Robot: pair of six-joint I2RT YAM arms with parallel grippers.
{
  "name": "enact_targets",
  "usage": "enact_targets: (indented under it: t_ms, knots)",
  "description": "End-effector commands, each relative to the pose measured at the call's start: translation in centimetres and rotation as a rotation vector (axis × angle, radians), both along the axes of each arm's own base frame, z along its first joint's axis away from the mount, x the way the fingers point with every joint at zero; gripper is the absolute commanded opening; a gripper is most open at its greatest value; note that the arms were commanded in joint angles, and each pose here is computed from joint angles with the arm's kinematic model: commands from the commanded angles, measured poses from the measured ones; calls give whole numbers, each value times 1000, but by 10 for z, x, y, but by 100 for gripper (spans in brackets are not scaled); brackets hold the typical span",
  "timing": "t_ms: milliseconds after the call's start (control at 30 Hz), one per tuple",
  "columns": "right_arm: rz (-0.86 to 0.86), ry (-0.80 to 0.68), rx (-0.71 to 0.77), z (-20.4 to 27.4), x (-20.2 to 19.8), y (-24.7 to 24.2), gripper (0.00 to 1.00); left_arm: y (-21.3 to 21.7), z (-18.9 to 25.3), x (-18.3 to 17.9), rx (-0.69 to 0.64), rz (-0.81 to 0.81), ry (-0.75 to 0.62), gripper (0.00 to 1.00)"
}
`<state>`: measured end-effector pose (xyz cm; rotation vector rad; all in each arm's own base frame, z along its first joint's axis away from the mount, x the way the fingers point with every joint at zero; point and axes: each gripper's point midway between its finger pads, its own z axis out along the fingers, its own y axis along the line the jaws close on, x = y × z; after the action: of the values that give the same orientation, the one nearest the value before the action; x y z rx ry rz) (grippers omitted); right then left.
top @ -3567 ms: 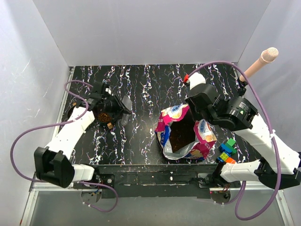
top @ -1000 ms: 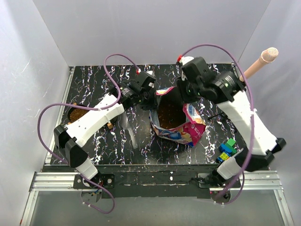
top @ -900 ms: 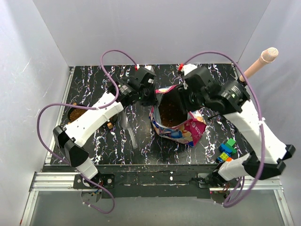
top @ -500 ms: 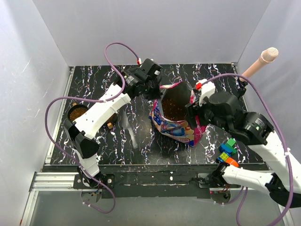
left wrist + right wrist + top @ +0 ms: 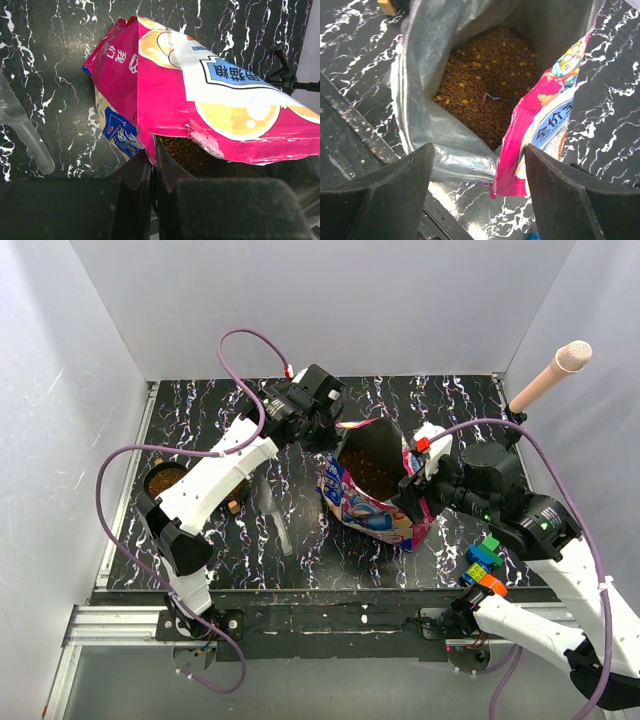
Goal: Serve the pet food
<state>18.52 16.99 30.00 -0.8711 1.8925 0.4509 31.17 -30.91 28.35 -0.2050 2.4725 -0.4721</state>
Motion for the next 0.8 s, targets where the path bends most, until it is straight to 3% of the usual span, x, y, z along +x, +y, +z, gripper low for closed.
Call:
enact_targets:
  t_ms: [0, 167, 267, 300, 467, 633, 767]
  knots:
    - [137, 10, 61, 23, -30, 7, 79, 21, 62, 11, -81, 67, -160, 0]
    - [127, -31, 142, 37, -45, -2, 79, 23, 66, 11, -87, 64, -173, 0]
    - [118, -83, 76, 15, -41, -13, 79, 22, 66, 10, -101, 67, -167, 0]
    - [128, -103, 42, 7, -39, -14, 84, 21, 66, 8, -112, 65, -162, 0]
    - [-131, -262, -133, 14, 23, -44, 87, 15, 65, 7, -169, 83, -122, 0]
    - [18, -326, -82, 27, 28, -11, 86, 14, 61, 9, -185, 122, -101, 0]
    - [200, -230, -17, 14, 7, 20, 73, 22, 60, 15, -180, 209, -79, 0]
